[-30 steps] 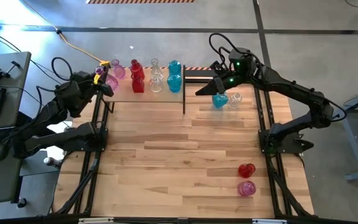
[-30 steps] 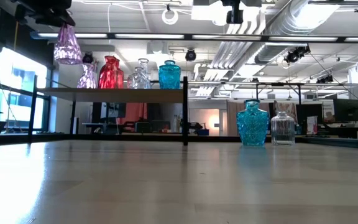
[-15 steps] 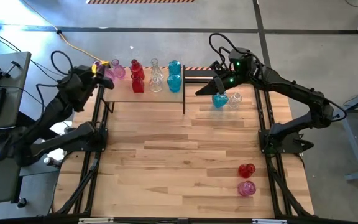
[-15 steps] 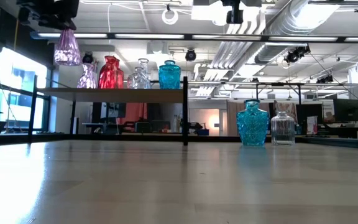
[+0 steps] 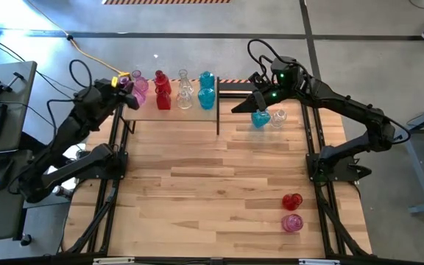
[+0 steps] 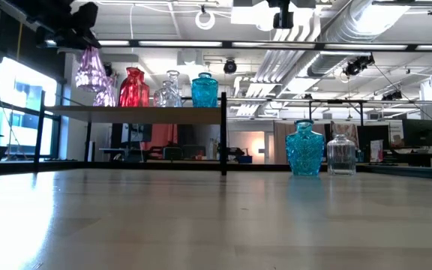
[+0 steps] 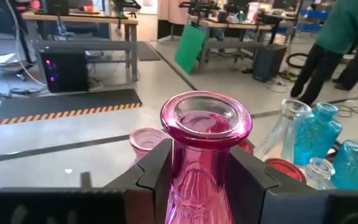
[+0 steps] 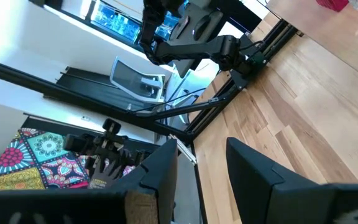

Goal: Sort vases onto shelf
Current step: Put the top purple vase on the shelf aligned with the other purple vase

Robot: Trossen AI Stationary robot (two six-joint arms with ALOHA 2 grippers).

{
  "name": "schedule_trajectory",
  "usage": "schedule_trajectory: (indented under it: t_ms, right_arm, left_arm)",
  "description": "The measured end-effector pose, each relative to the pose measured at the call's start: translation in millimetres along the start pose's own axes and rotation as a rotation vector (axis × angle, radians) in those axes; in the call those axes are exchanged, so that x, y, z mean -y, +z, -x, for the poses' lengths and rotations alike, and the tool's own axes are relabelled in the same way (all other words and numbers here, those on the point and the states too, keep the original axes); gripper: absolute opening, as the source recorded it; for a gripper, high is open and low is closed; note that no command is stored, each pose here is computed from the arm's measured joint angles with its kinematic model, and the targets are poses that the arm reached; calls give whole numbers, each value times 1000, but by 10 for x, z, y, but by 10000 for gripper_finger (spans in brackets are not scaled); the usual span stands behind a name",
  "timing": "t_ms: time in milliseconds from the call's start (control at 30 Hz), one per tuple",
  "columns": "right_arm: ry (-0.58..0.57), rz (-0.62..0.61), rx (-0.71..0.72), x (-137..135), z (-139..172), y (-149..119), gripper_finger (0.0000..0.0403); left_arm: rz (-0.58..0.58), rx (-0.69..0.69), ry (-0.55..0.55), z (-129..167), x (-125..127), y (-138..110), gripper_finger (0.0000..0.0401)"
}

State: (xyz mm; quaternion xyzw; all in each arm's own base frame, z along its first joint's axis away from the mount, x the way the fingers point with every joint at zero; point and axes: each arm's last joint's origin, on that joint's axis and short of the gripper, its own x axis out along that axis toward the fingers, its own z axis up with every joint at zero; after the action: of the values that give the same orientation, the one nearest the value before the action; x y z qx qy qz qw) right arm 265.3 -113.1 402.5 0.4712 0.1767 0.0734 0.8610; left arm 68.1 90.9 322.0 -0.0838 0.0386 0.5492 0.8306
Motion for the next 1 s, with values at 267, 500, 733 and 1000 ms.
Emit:
schedule_trajectory:
  t_ms: [267, 500, 733, 1000]
  right_arm:
    - [0, 0, 0, 1, -1, 0, 119]
    - [0, 0, 0, 1, -1, 0, 119]
    - [0, 0, 0, 1, -1, 0, 119]
    - [0, 0, 0, 1, -1, 1, 119]
  left_arm:
    - [-12, -5, -12, -107, 9, -195, 108]
    - [-57, -17, -9, -161, 7, -321, 108]
    - [-70, -42, -6, -187, 3, -399, 108]
    - [-84, -38, 8, -203, 5, -397, 108]
